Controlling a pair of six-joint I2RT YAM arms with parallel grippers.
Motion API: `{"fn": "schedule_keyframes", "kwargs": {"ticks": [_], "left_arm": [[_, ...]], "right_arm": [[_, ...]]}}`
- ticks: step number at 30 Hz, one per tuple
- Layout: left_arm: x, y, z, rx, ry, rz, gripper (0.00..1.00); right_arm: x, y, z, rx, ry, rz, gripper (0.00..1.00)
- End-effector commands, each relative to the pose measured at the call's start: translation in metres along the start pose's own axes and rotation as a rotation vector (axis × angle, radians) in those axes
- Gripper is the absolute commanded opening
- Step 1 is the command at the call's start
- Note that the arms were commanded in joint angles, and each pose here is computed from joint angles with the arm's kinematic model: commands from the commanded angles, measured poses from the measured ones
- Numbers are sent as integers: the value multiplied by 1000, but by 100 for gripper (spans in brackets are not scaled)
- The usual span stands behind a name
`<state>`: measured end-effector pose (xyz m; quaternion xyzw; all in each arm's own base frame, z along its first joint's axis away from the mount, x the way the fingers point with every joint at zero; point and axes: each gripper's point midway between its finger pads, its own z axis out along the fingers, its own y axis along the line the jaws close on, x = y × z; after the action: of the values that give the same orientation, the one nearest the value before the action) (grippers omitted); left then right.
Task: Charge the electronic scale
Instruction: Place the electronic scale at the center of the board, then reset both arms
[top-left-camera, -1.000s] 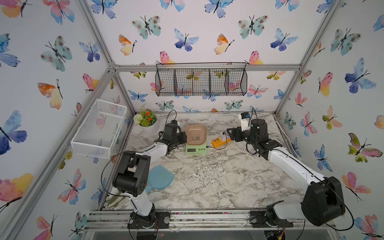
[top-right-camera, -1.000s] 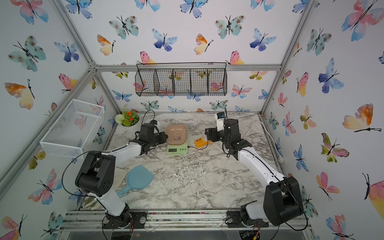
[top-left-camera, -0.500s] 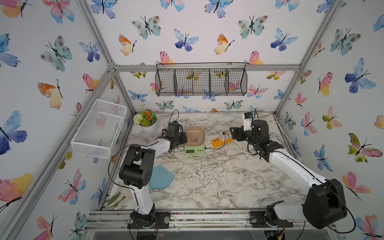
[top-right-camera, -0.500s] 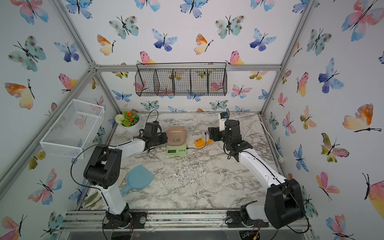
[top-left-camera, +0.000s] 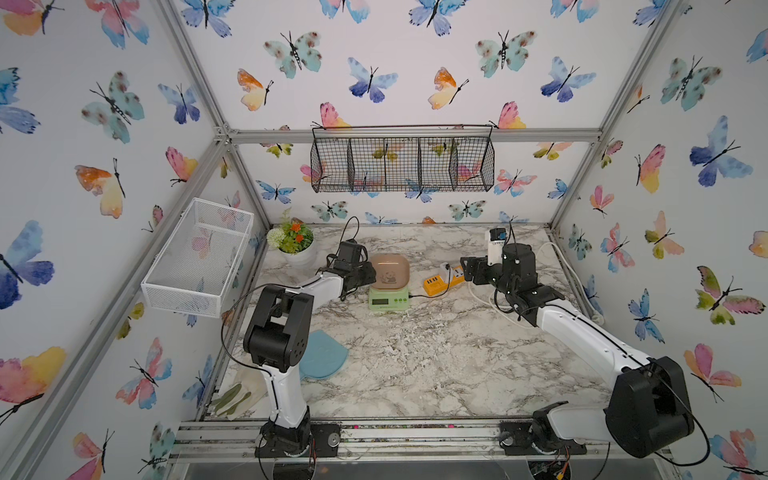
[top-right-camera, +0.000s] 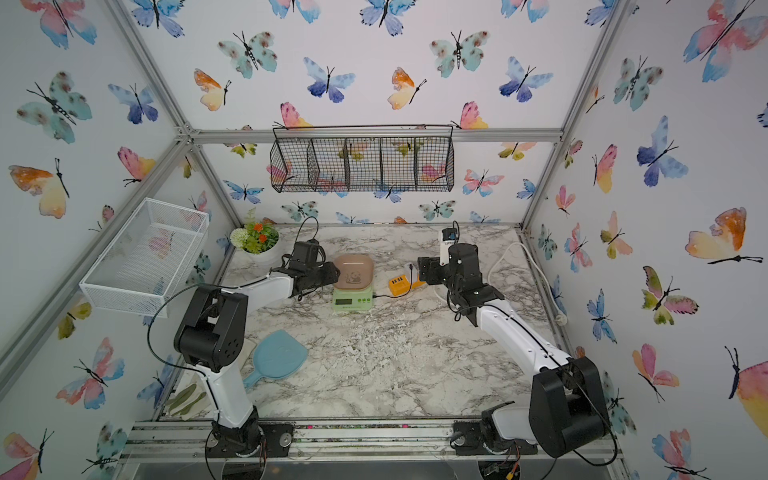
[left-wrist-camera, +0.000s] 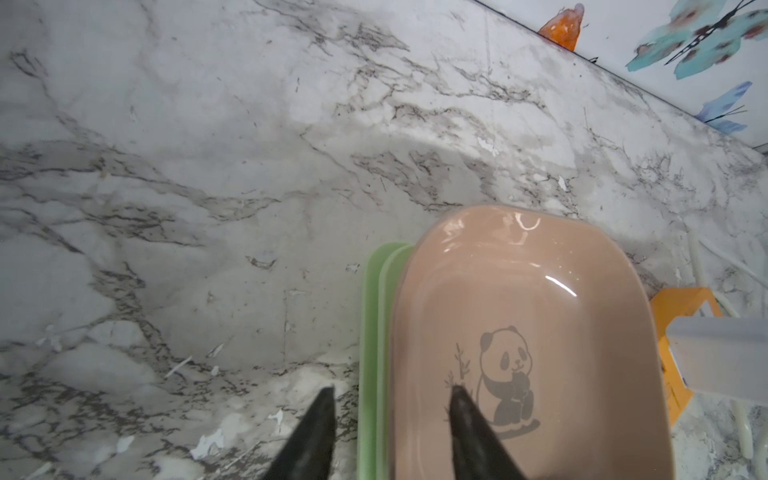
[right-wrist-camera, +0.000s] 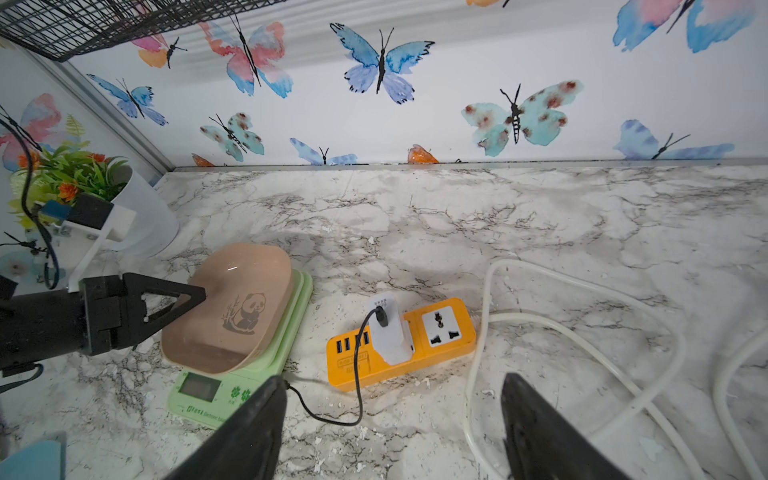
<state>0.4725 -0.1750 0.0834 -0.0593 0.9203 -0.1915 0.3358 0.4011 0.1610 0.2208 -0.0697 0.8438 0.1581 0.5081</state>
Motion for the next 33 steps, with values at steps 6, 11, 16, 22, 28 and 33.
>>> {"fn": "schedule_keyframes", "kwargs": {"ticks": [6, 11, 16, 22, 28, 33], "left_arm": [[-52, 7, -61, -91, -241, 117, 75], [-68, 50, -111, -296, -485, 124, 87], [-58, 93, -155, -438, -665, 129, 93], [-28, 141, -189, -573, -820, 124, 95], [-17, 154, -209, -644, -868, 154, 97], [-8, 161, -213, -629, -852, 143, 99]], "right_arm": [[5, -44, -2, 216, -82, 17, 99], [13, -76, 0, 351, -135, 22, 99], [26, -121, -1, 510, -188, 14, 99], [39, -169, -17, 652, -259, 53, 99], [56, -192, -30, 728, -260, 41, 99], [75, -195, -33, 738, -205, 12, 99]]}}
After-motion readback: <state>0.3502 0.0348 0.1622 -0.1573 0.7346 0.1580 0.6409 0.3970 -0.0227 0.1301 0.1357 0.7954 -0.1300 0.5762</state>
